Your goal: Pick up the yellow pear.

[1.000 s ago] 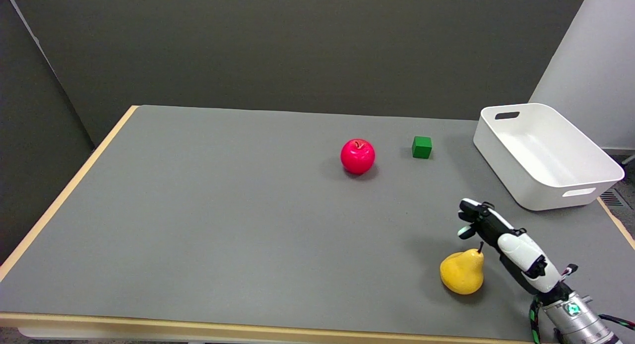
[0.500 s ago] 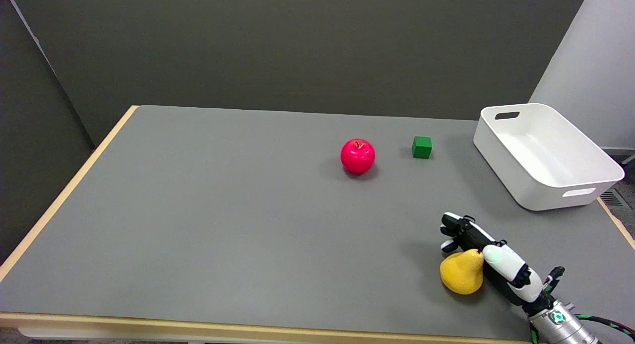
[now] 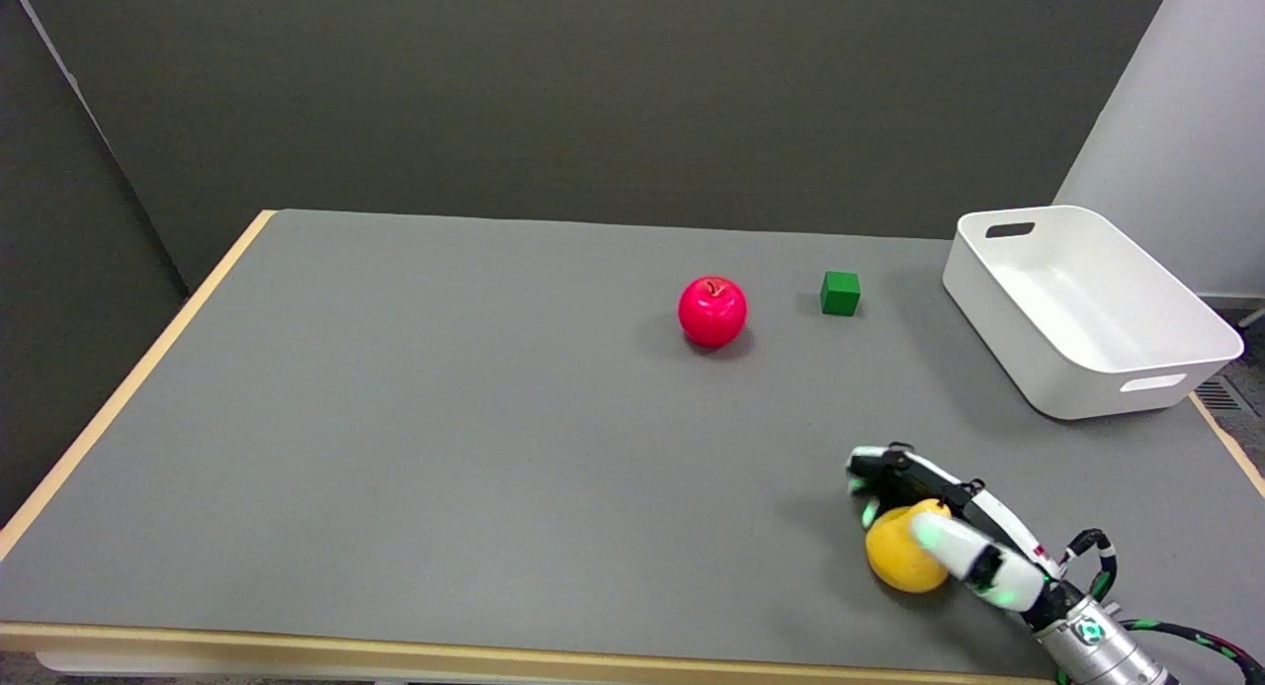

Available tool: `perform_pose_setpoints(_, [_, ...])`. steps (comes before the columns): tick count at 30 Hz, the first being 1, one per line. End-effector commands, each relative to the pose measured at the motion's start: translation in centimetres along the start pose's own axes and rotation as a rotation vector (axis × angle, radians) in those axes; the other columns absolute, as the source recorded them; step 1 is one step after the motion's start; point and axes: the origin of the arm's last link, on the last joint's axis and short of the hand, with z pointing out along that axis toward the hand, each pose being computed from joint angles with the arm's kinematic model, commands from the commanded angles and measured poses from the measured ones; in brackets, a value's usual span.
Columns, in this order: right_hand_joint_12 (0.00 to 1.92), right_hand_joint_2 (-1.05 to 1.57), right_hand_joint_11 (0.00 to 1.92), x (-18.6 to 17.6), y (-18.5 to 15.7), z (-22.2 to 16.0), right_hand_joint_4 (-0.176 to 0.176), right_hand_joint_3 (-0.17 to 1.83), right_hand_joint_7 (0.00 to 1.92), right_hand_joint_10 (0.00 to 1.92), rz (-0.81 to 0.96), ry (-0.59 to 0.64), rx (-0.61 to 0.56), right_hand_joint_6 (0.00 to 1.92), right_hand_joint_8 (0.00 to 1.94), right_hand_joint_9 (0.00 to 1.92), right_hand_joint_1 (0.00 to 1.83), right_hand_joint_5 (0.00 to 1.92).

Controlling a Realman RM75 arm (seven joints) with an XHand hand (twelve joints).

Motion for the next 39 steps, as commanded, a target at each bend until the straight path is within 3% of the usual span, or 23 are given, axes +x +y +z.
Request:
perform_pose_setpoints(1, [1.9, 0.79, 0.43, -0.2, -0.2, 1.5, -0.125, 0.87, 0.71, 1.26, -0.054, -0.007, 0.033, 1.22, 1.0, 0.63, 0.68, 0.51])
perform_pose_setpoints(3, [1.92, 0.86, 0.35, -0.2, -0.2, 1.7, -0.137, 0.77, 0.77, 1.29, -0.065, -0.007, 0.035, 1.38, 1.12, 0.7, 0.79, 0.57])
perform_pose_setpoints(5, [1.92, 1.12, 0.31, -0.1, -0.2, 1.8, -0.122, 0.42, 0.81, 1.27, -0.07, -0.007, 0.039, 1.58, 1.18, 0.76, 0.99, 0.64])
perform_pose_setpoints(8, [1.92, 1.06, 0.31, 0.0, -0.4, 2.0, -0.065, 0.49, 0.79, 1.35, -0.076, 0.0, 0.046, 1.55, 1.32, 0.76, 0.98, 0.68])
perform_pose_setpoints(9, [1.92, 1.08, 0.24, 0.1, -0.5, 2.1, -0.114, 0.52, 0.8, 1.34, -0.087, 0.006, 0.052, 1.62, 1.41, 0.81, 0.97, 0.64])
perform_pose_setpoints(11, [1.92, 0.94, 0.3, 0.2, -0.7, 2.3, -0.022, 0.75, 0.82, 1.55, -0.112, 0.022, 0.065, 1.63, 1.75, 0.9, 0.96, 0.72])
perform_pose_setpoints(13, [1.92, 0.85, 0.36, 0.6, -1.1, 2.6, 0.0, 0.89, 0.78, 1.86, -0.138, 0.066, 0.087, 1.64, 1.88, 0.91, 0.97, 0.76])
perform_pose_setpoints(15, [1.92, 0.77, 0.53, 1.0, -1.6, 2.7, 0.037, 1.12, 0.89, 1.92, -0.163, 0.11, 0.111, 1.77, 1.94, 0.95, 0.94, 0.79])
perform_pose_setpoints(17, [1.92, 0.76, 0.73, 1.7, -2.3, 2.9, 0.051, 1.21, 0.99, 1.92, -0.19, 0.173, 0.144, 1.86, 1.94, 1.07, 0.91, 0.78])
perform_pose_setpoints(20, [1.92, 0.63, 1.08, 2.8, -3.3, 3.4, 0.057, 0.91, 1.12, 1.92, -0.211, 0.239, 0.2, 1.92, 1.94, 1.26, 1.11, 0.9])
perform_pose_setpoints(24, [1.92, 0.62, 1.19, 4.2, -4.6, 4.3, 0.056, 0.92, 1.17, 1.92, -0.241, 0.279, 0.253, 1.92, 1.94, 1.31, 1.13, 0.95])
perform_pose_setpoints(33, [1.92, 0.62, 1.23, 6.9, -7.0, 7.0, 0.053, 0.93, 1.21, 1.92, -0.319, 0.319, 0.324, 1.92, 1.94, 1.33, 1.16, 0.99])
perform_pose_setpoints(39, [1.92, 0.62, 1.23, 10.1, -10.2, 10.0, 0.053, 0.93, 1.21, 1.92, -0.415, 0.41, 0.413, 1.92, 1.94, 1.34, 1.16, 1.0])
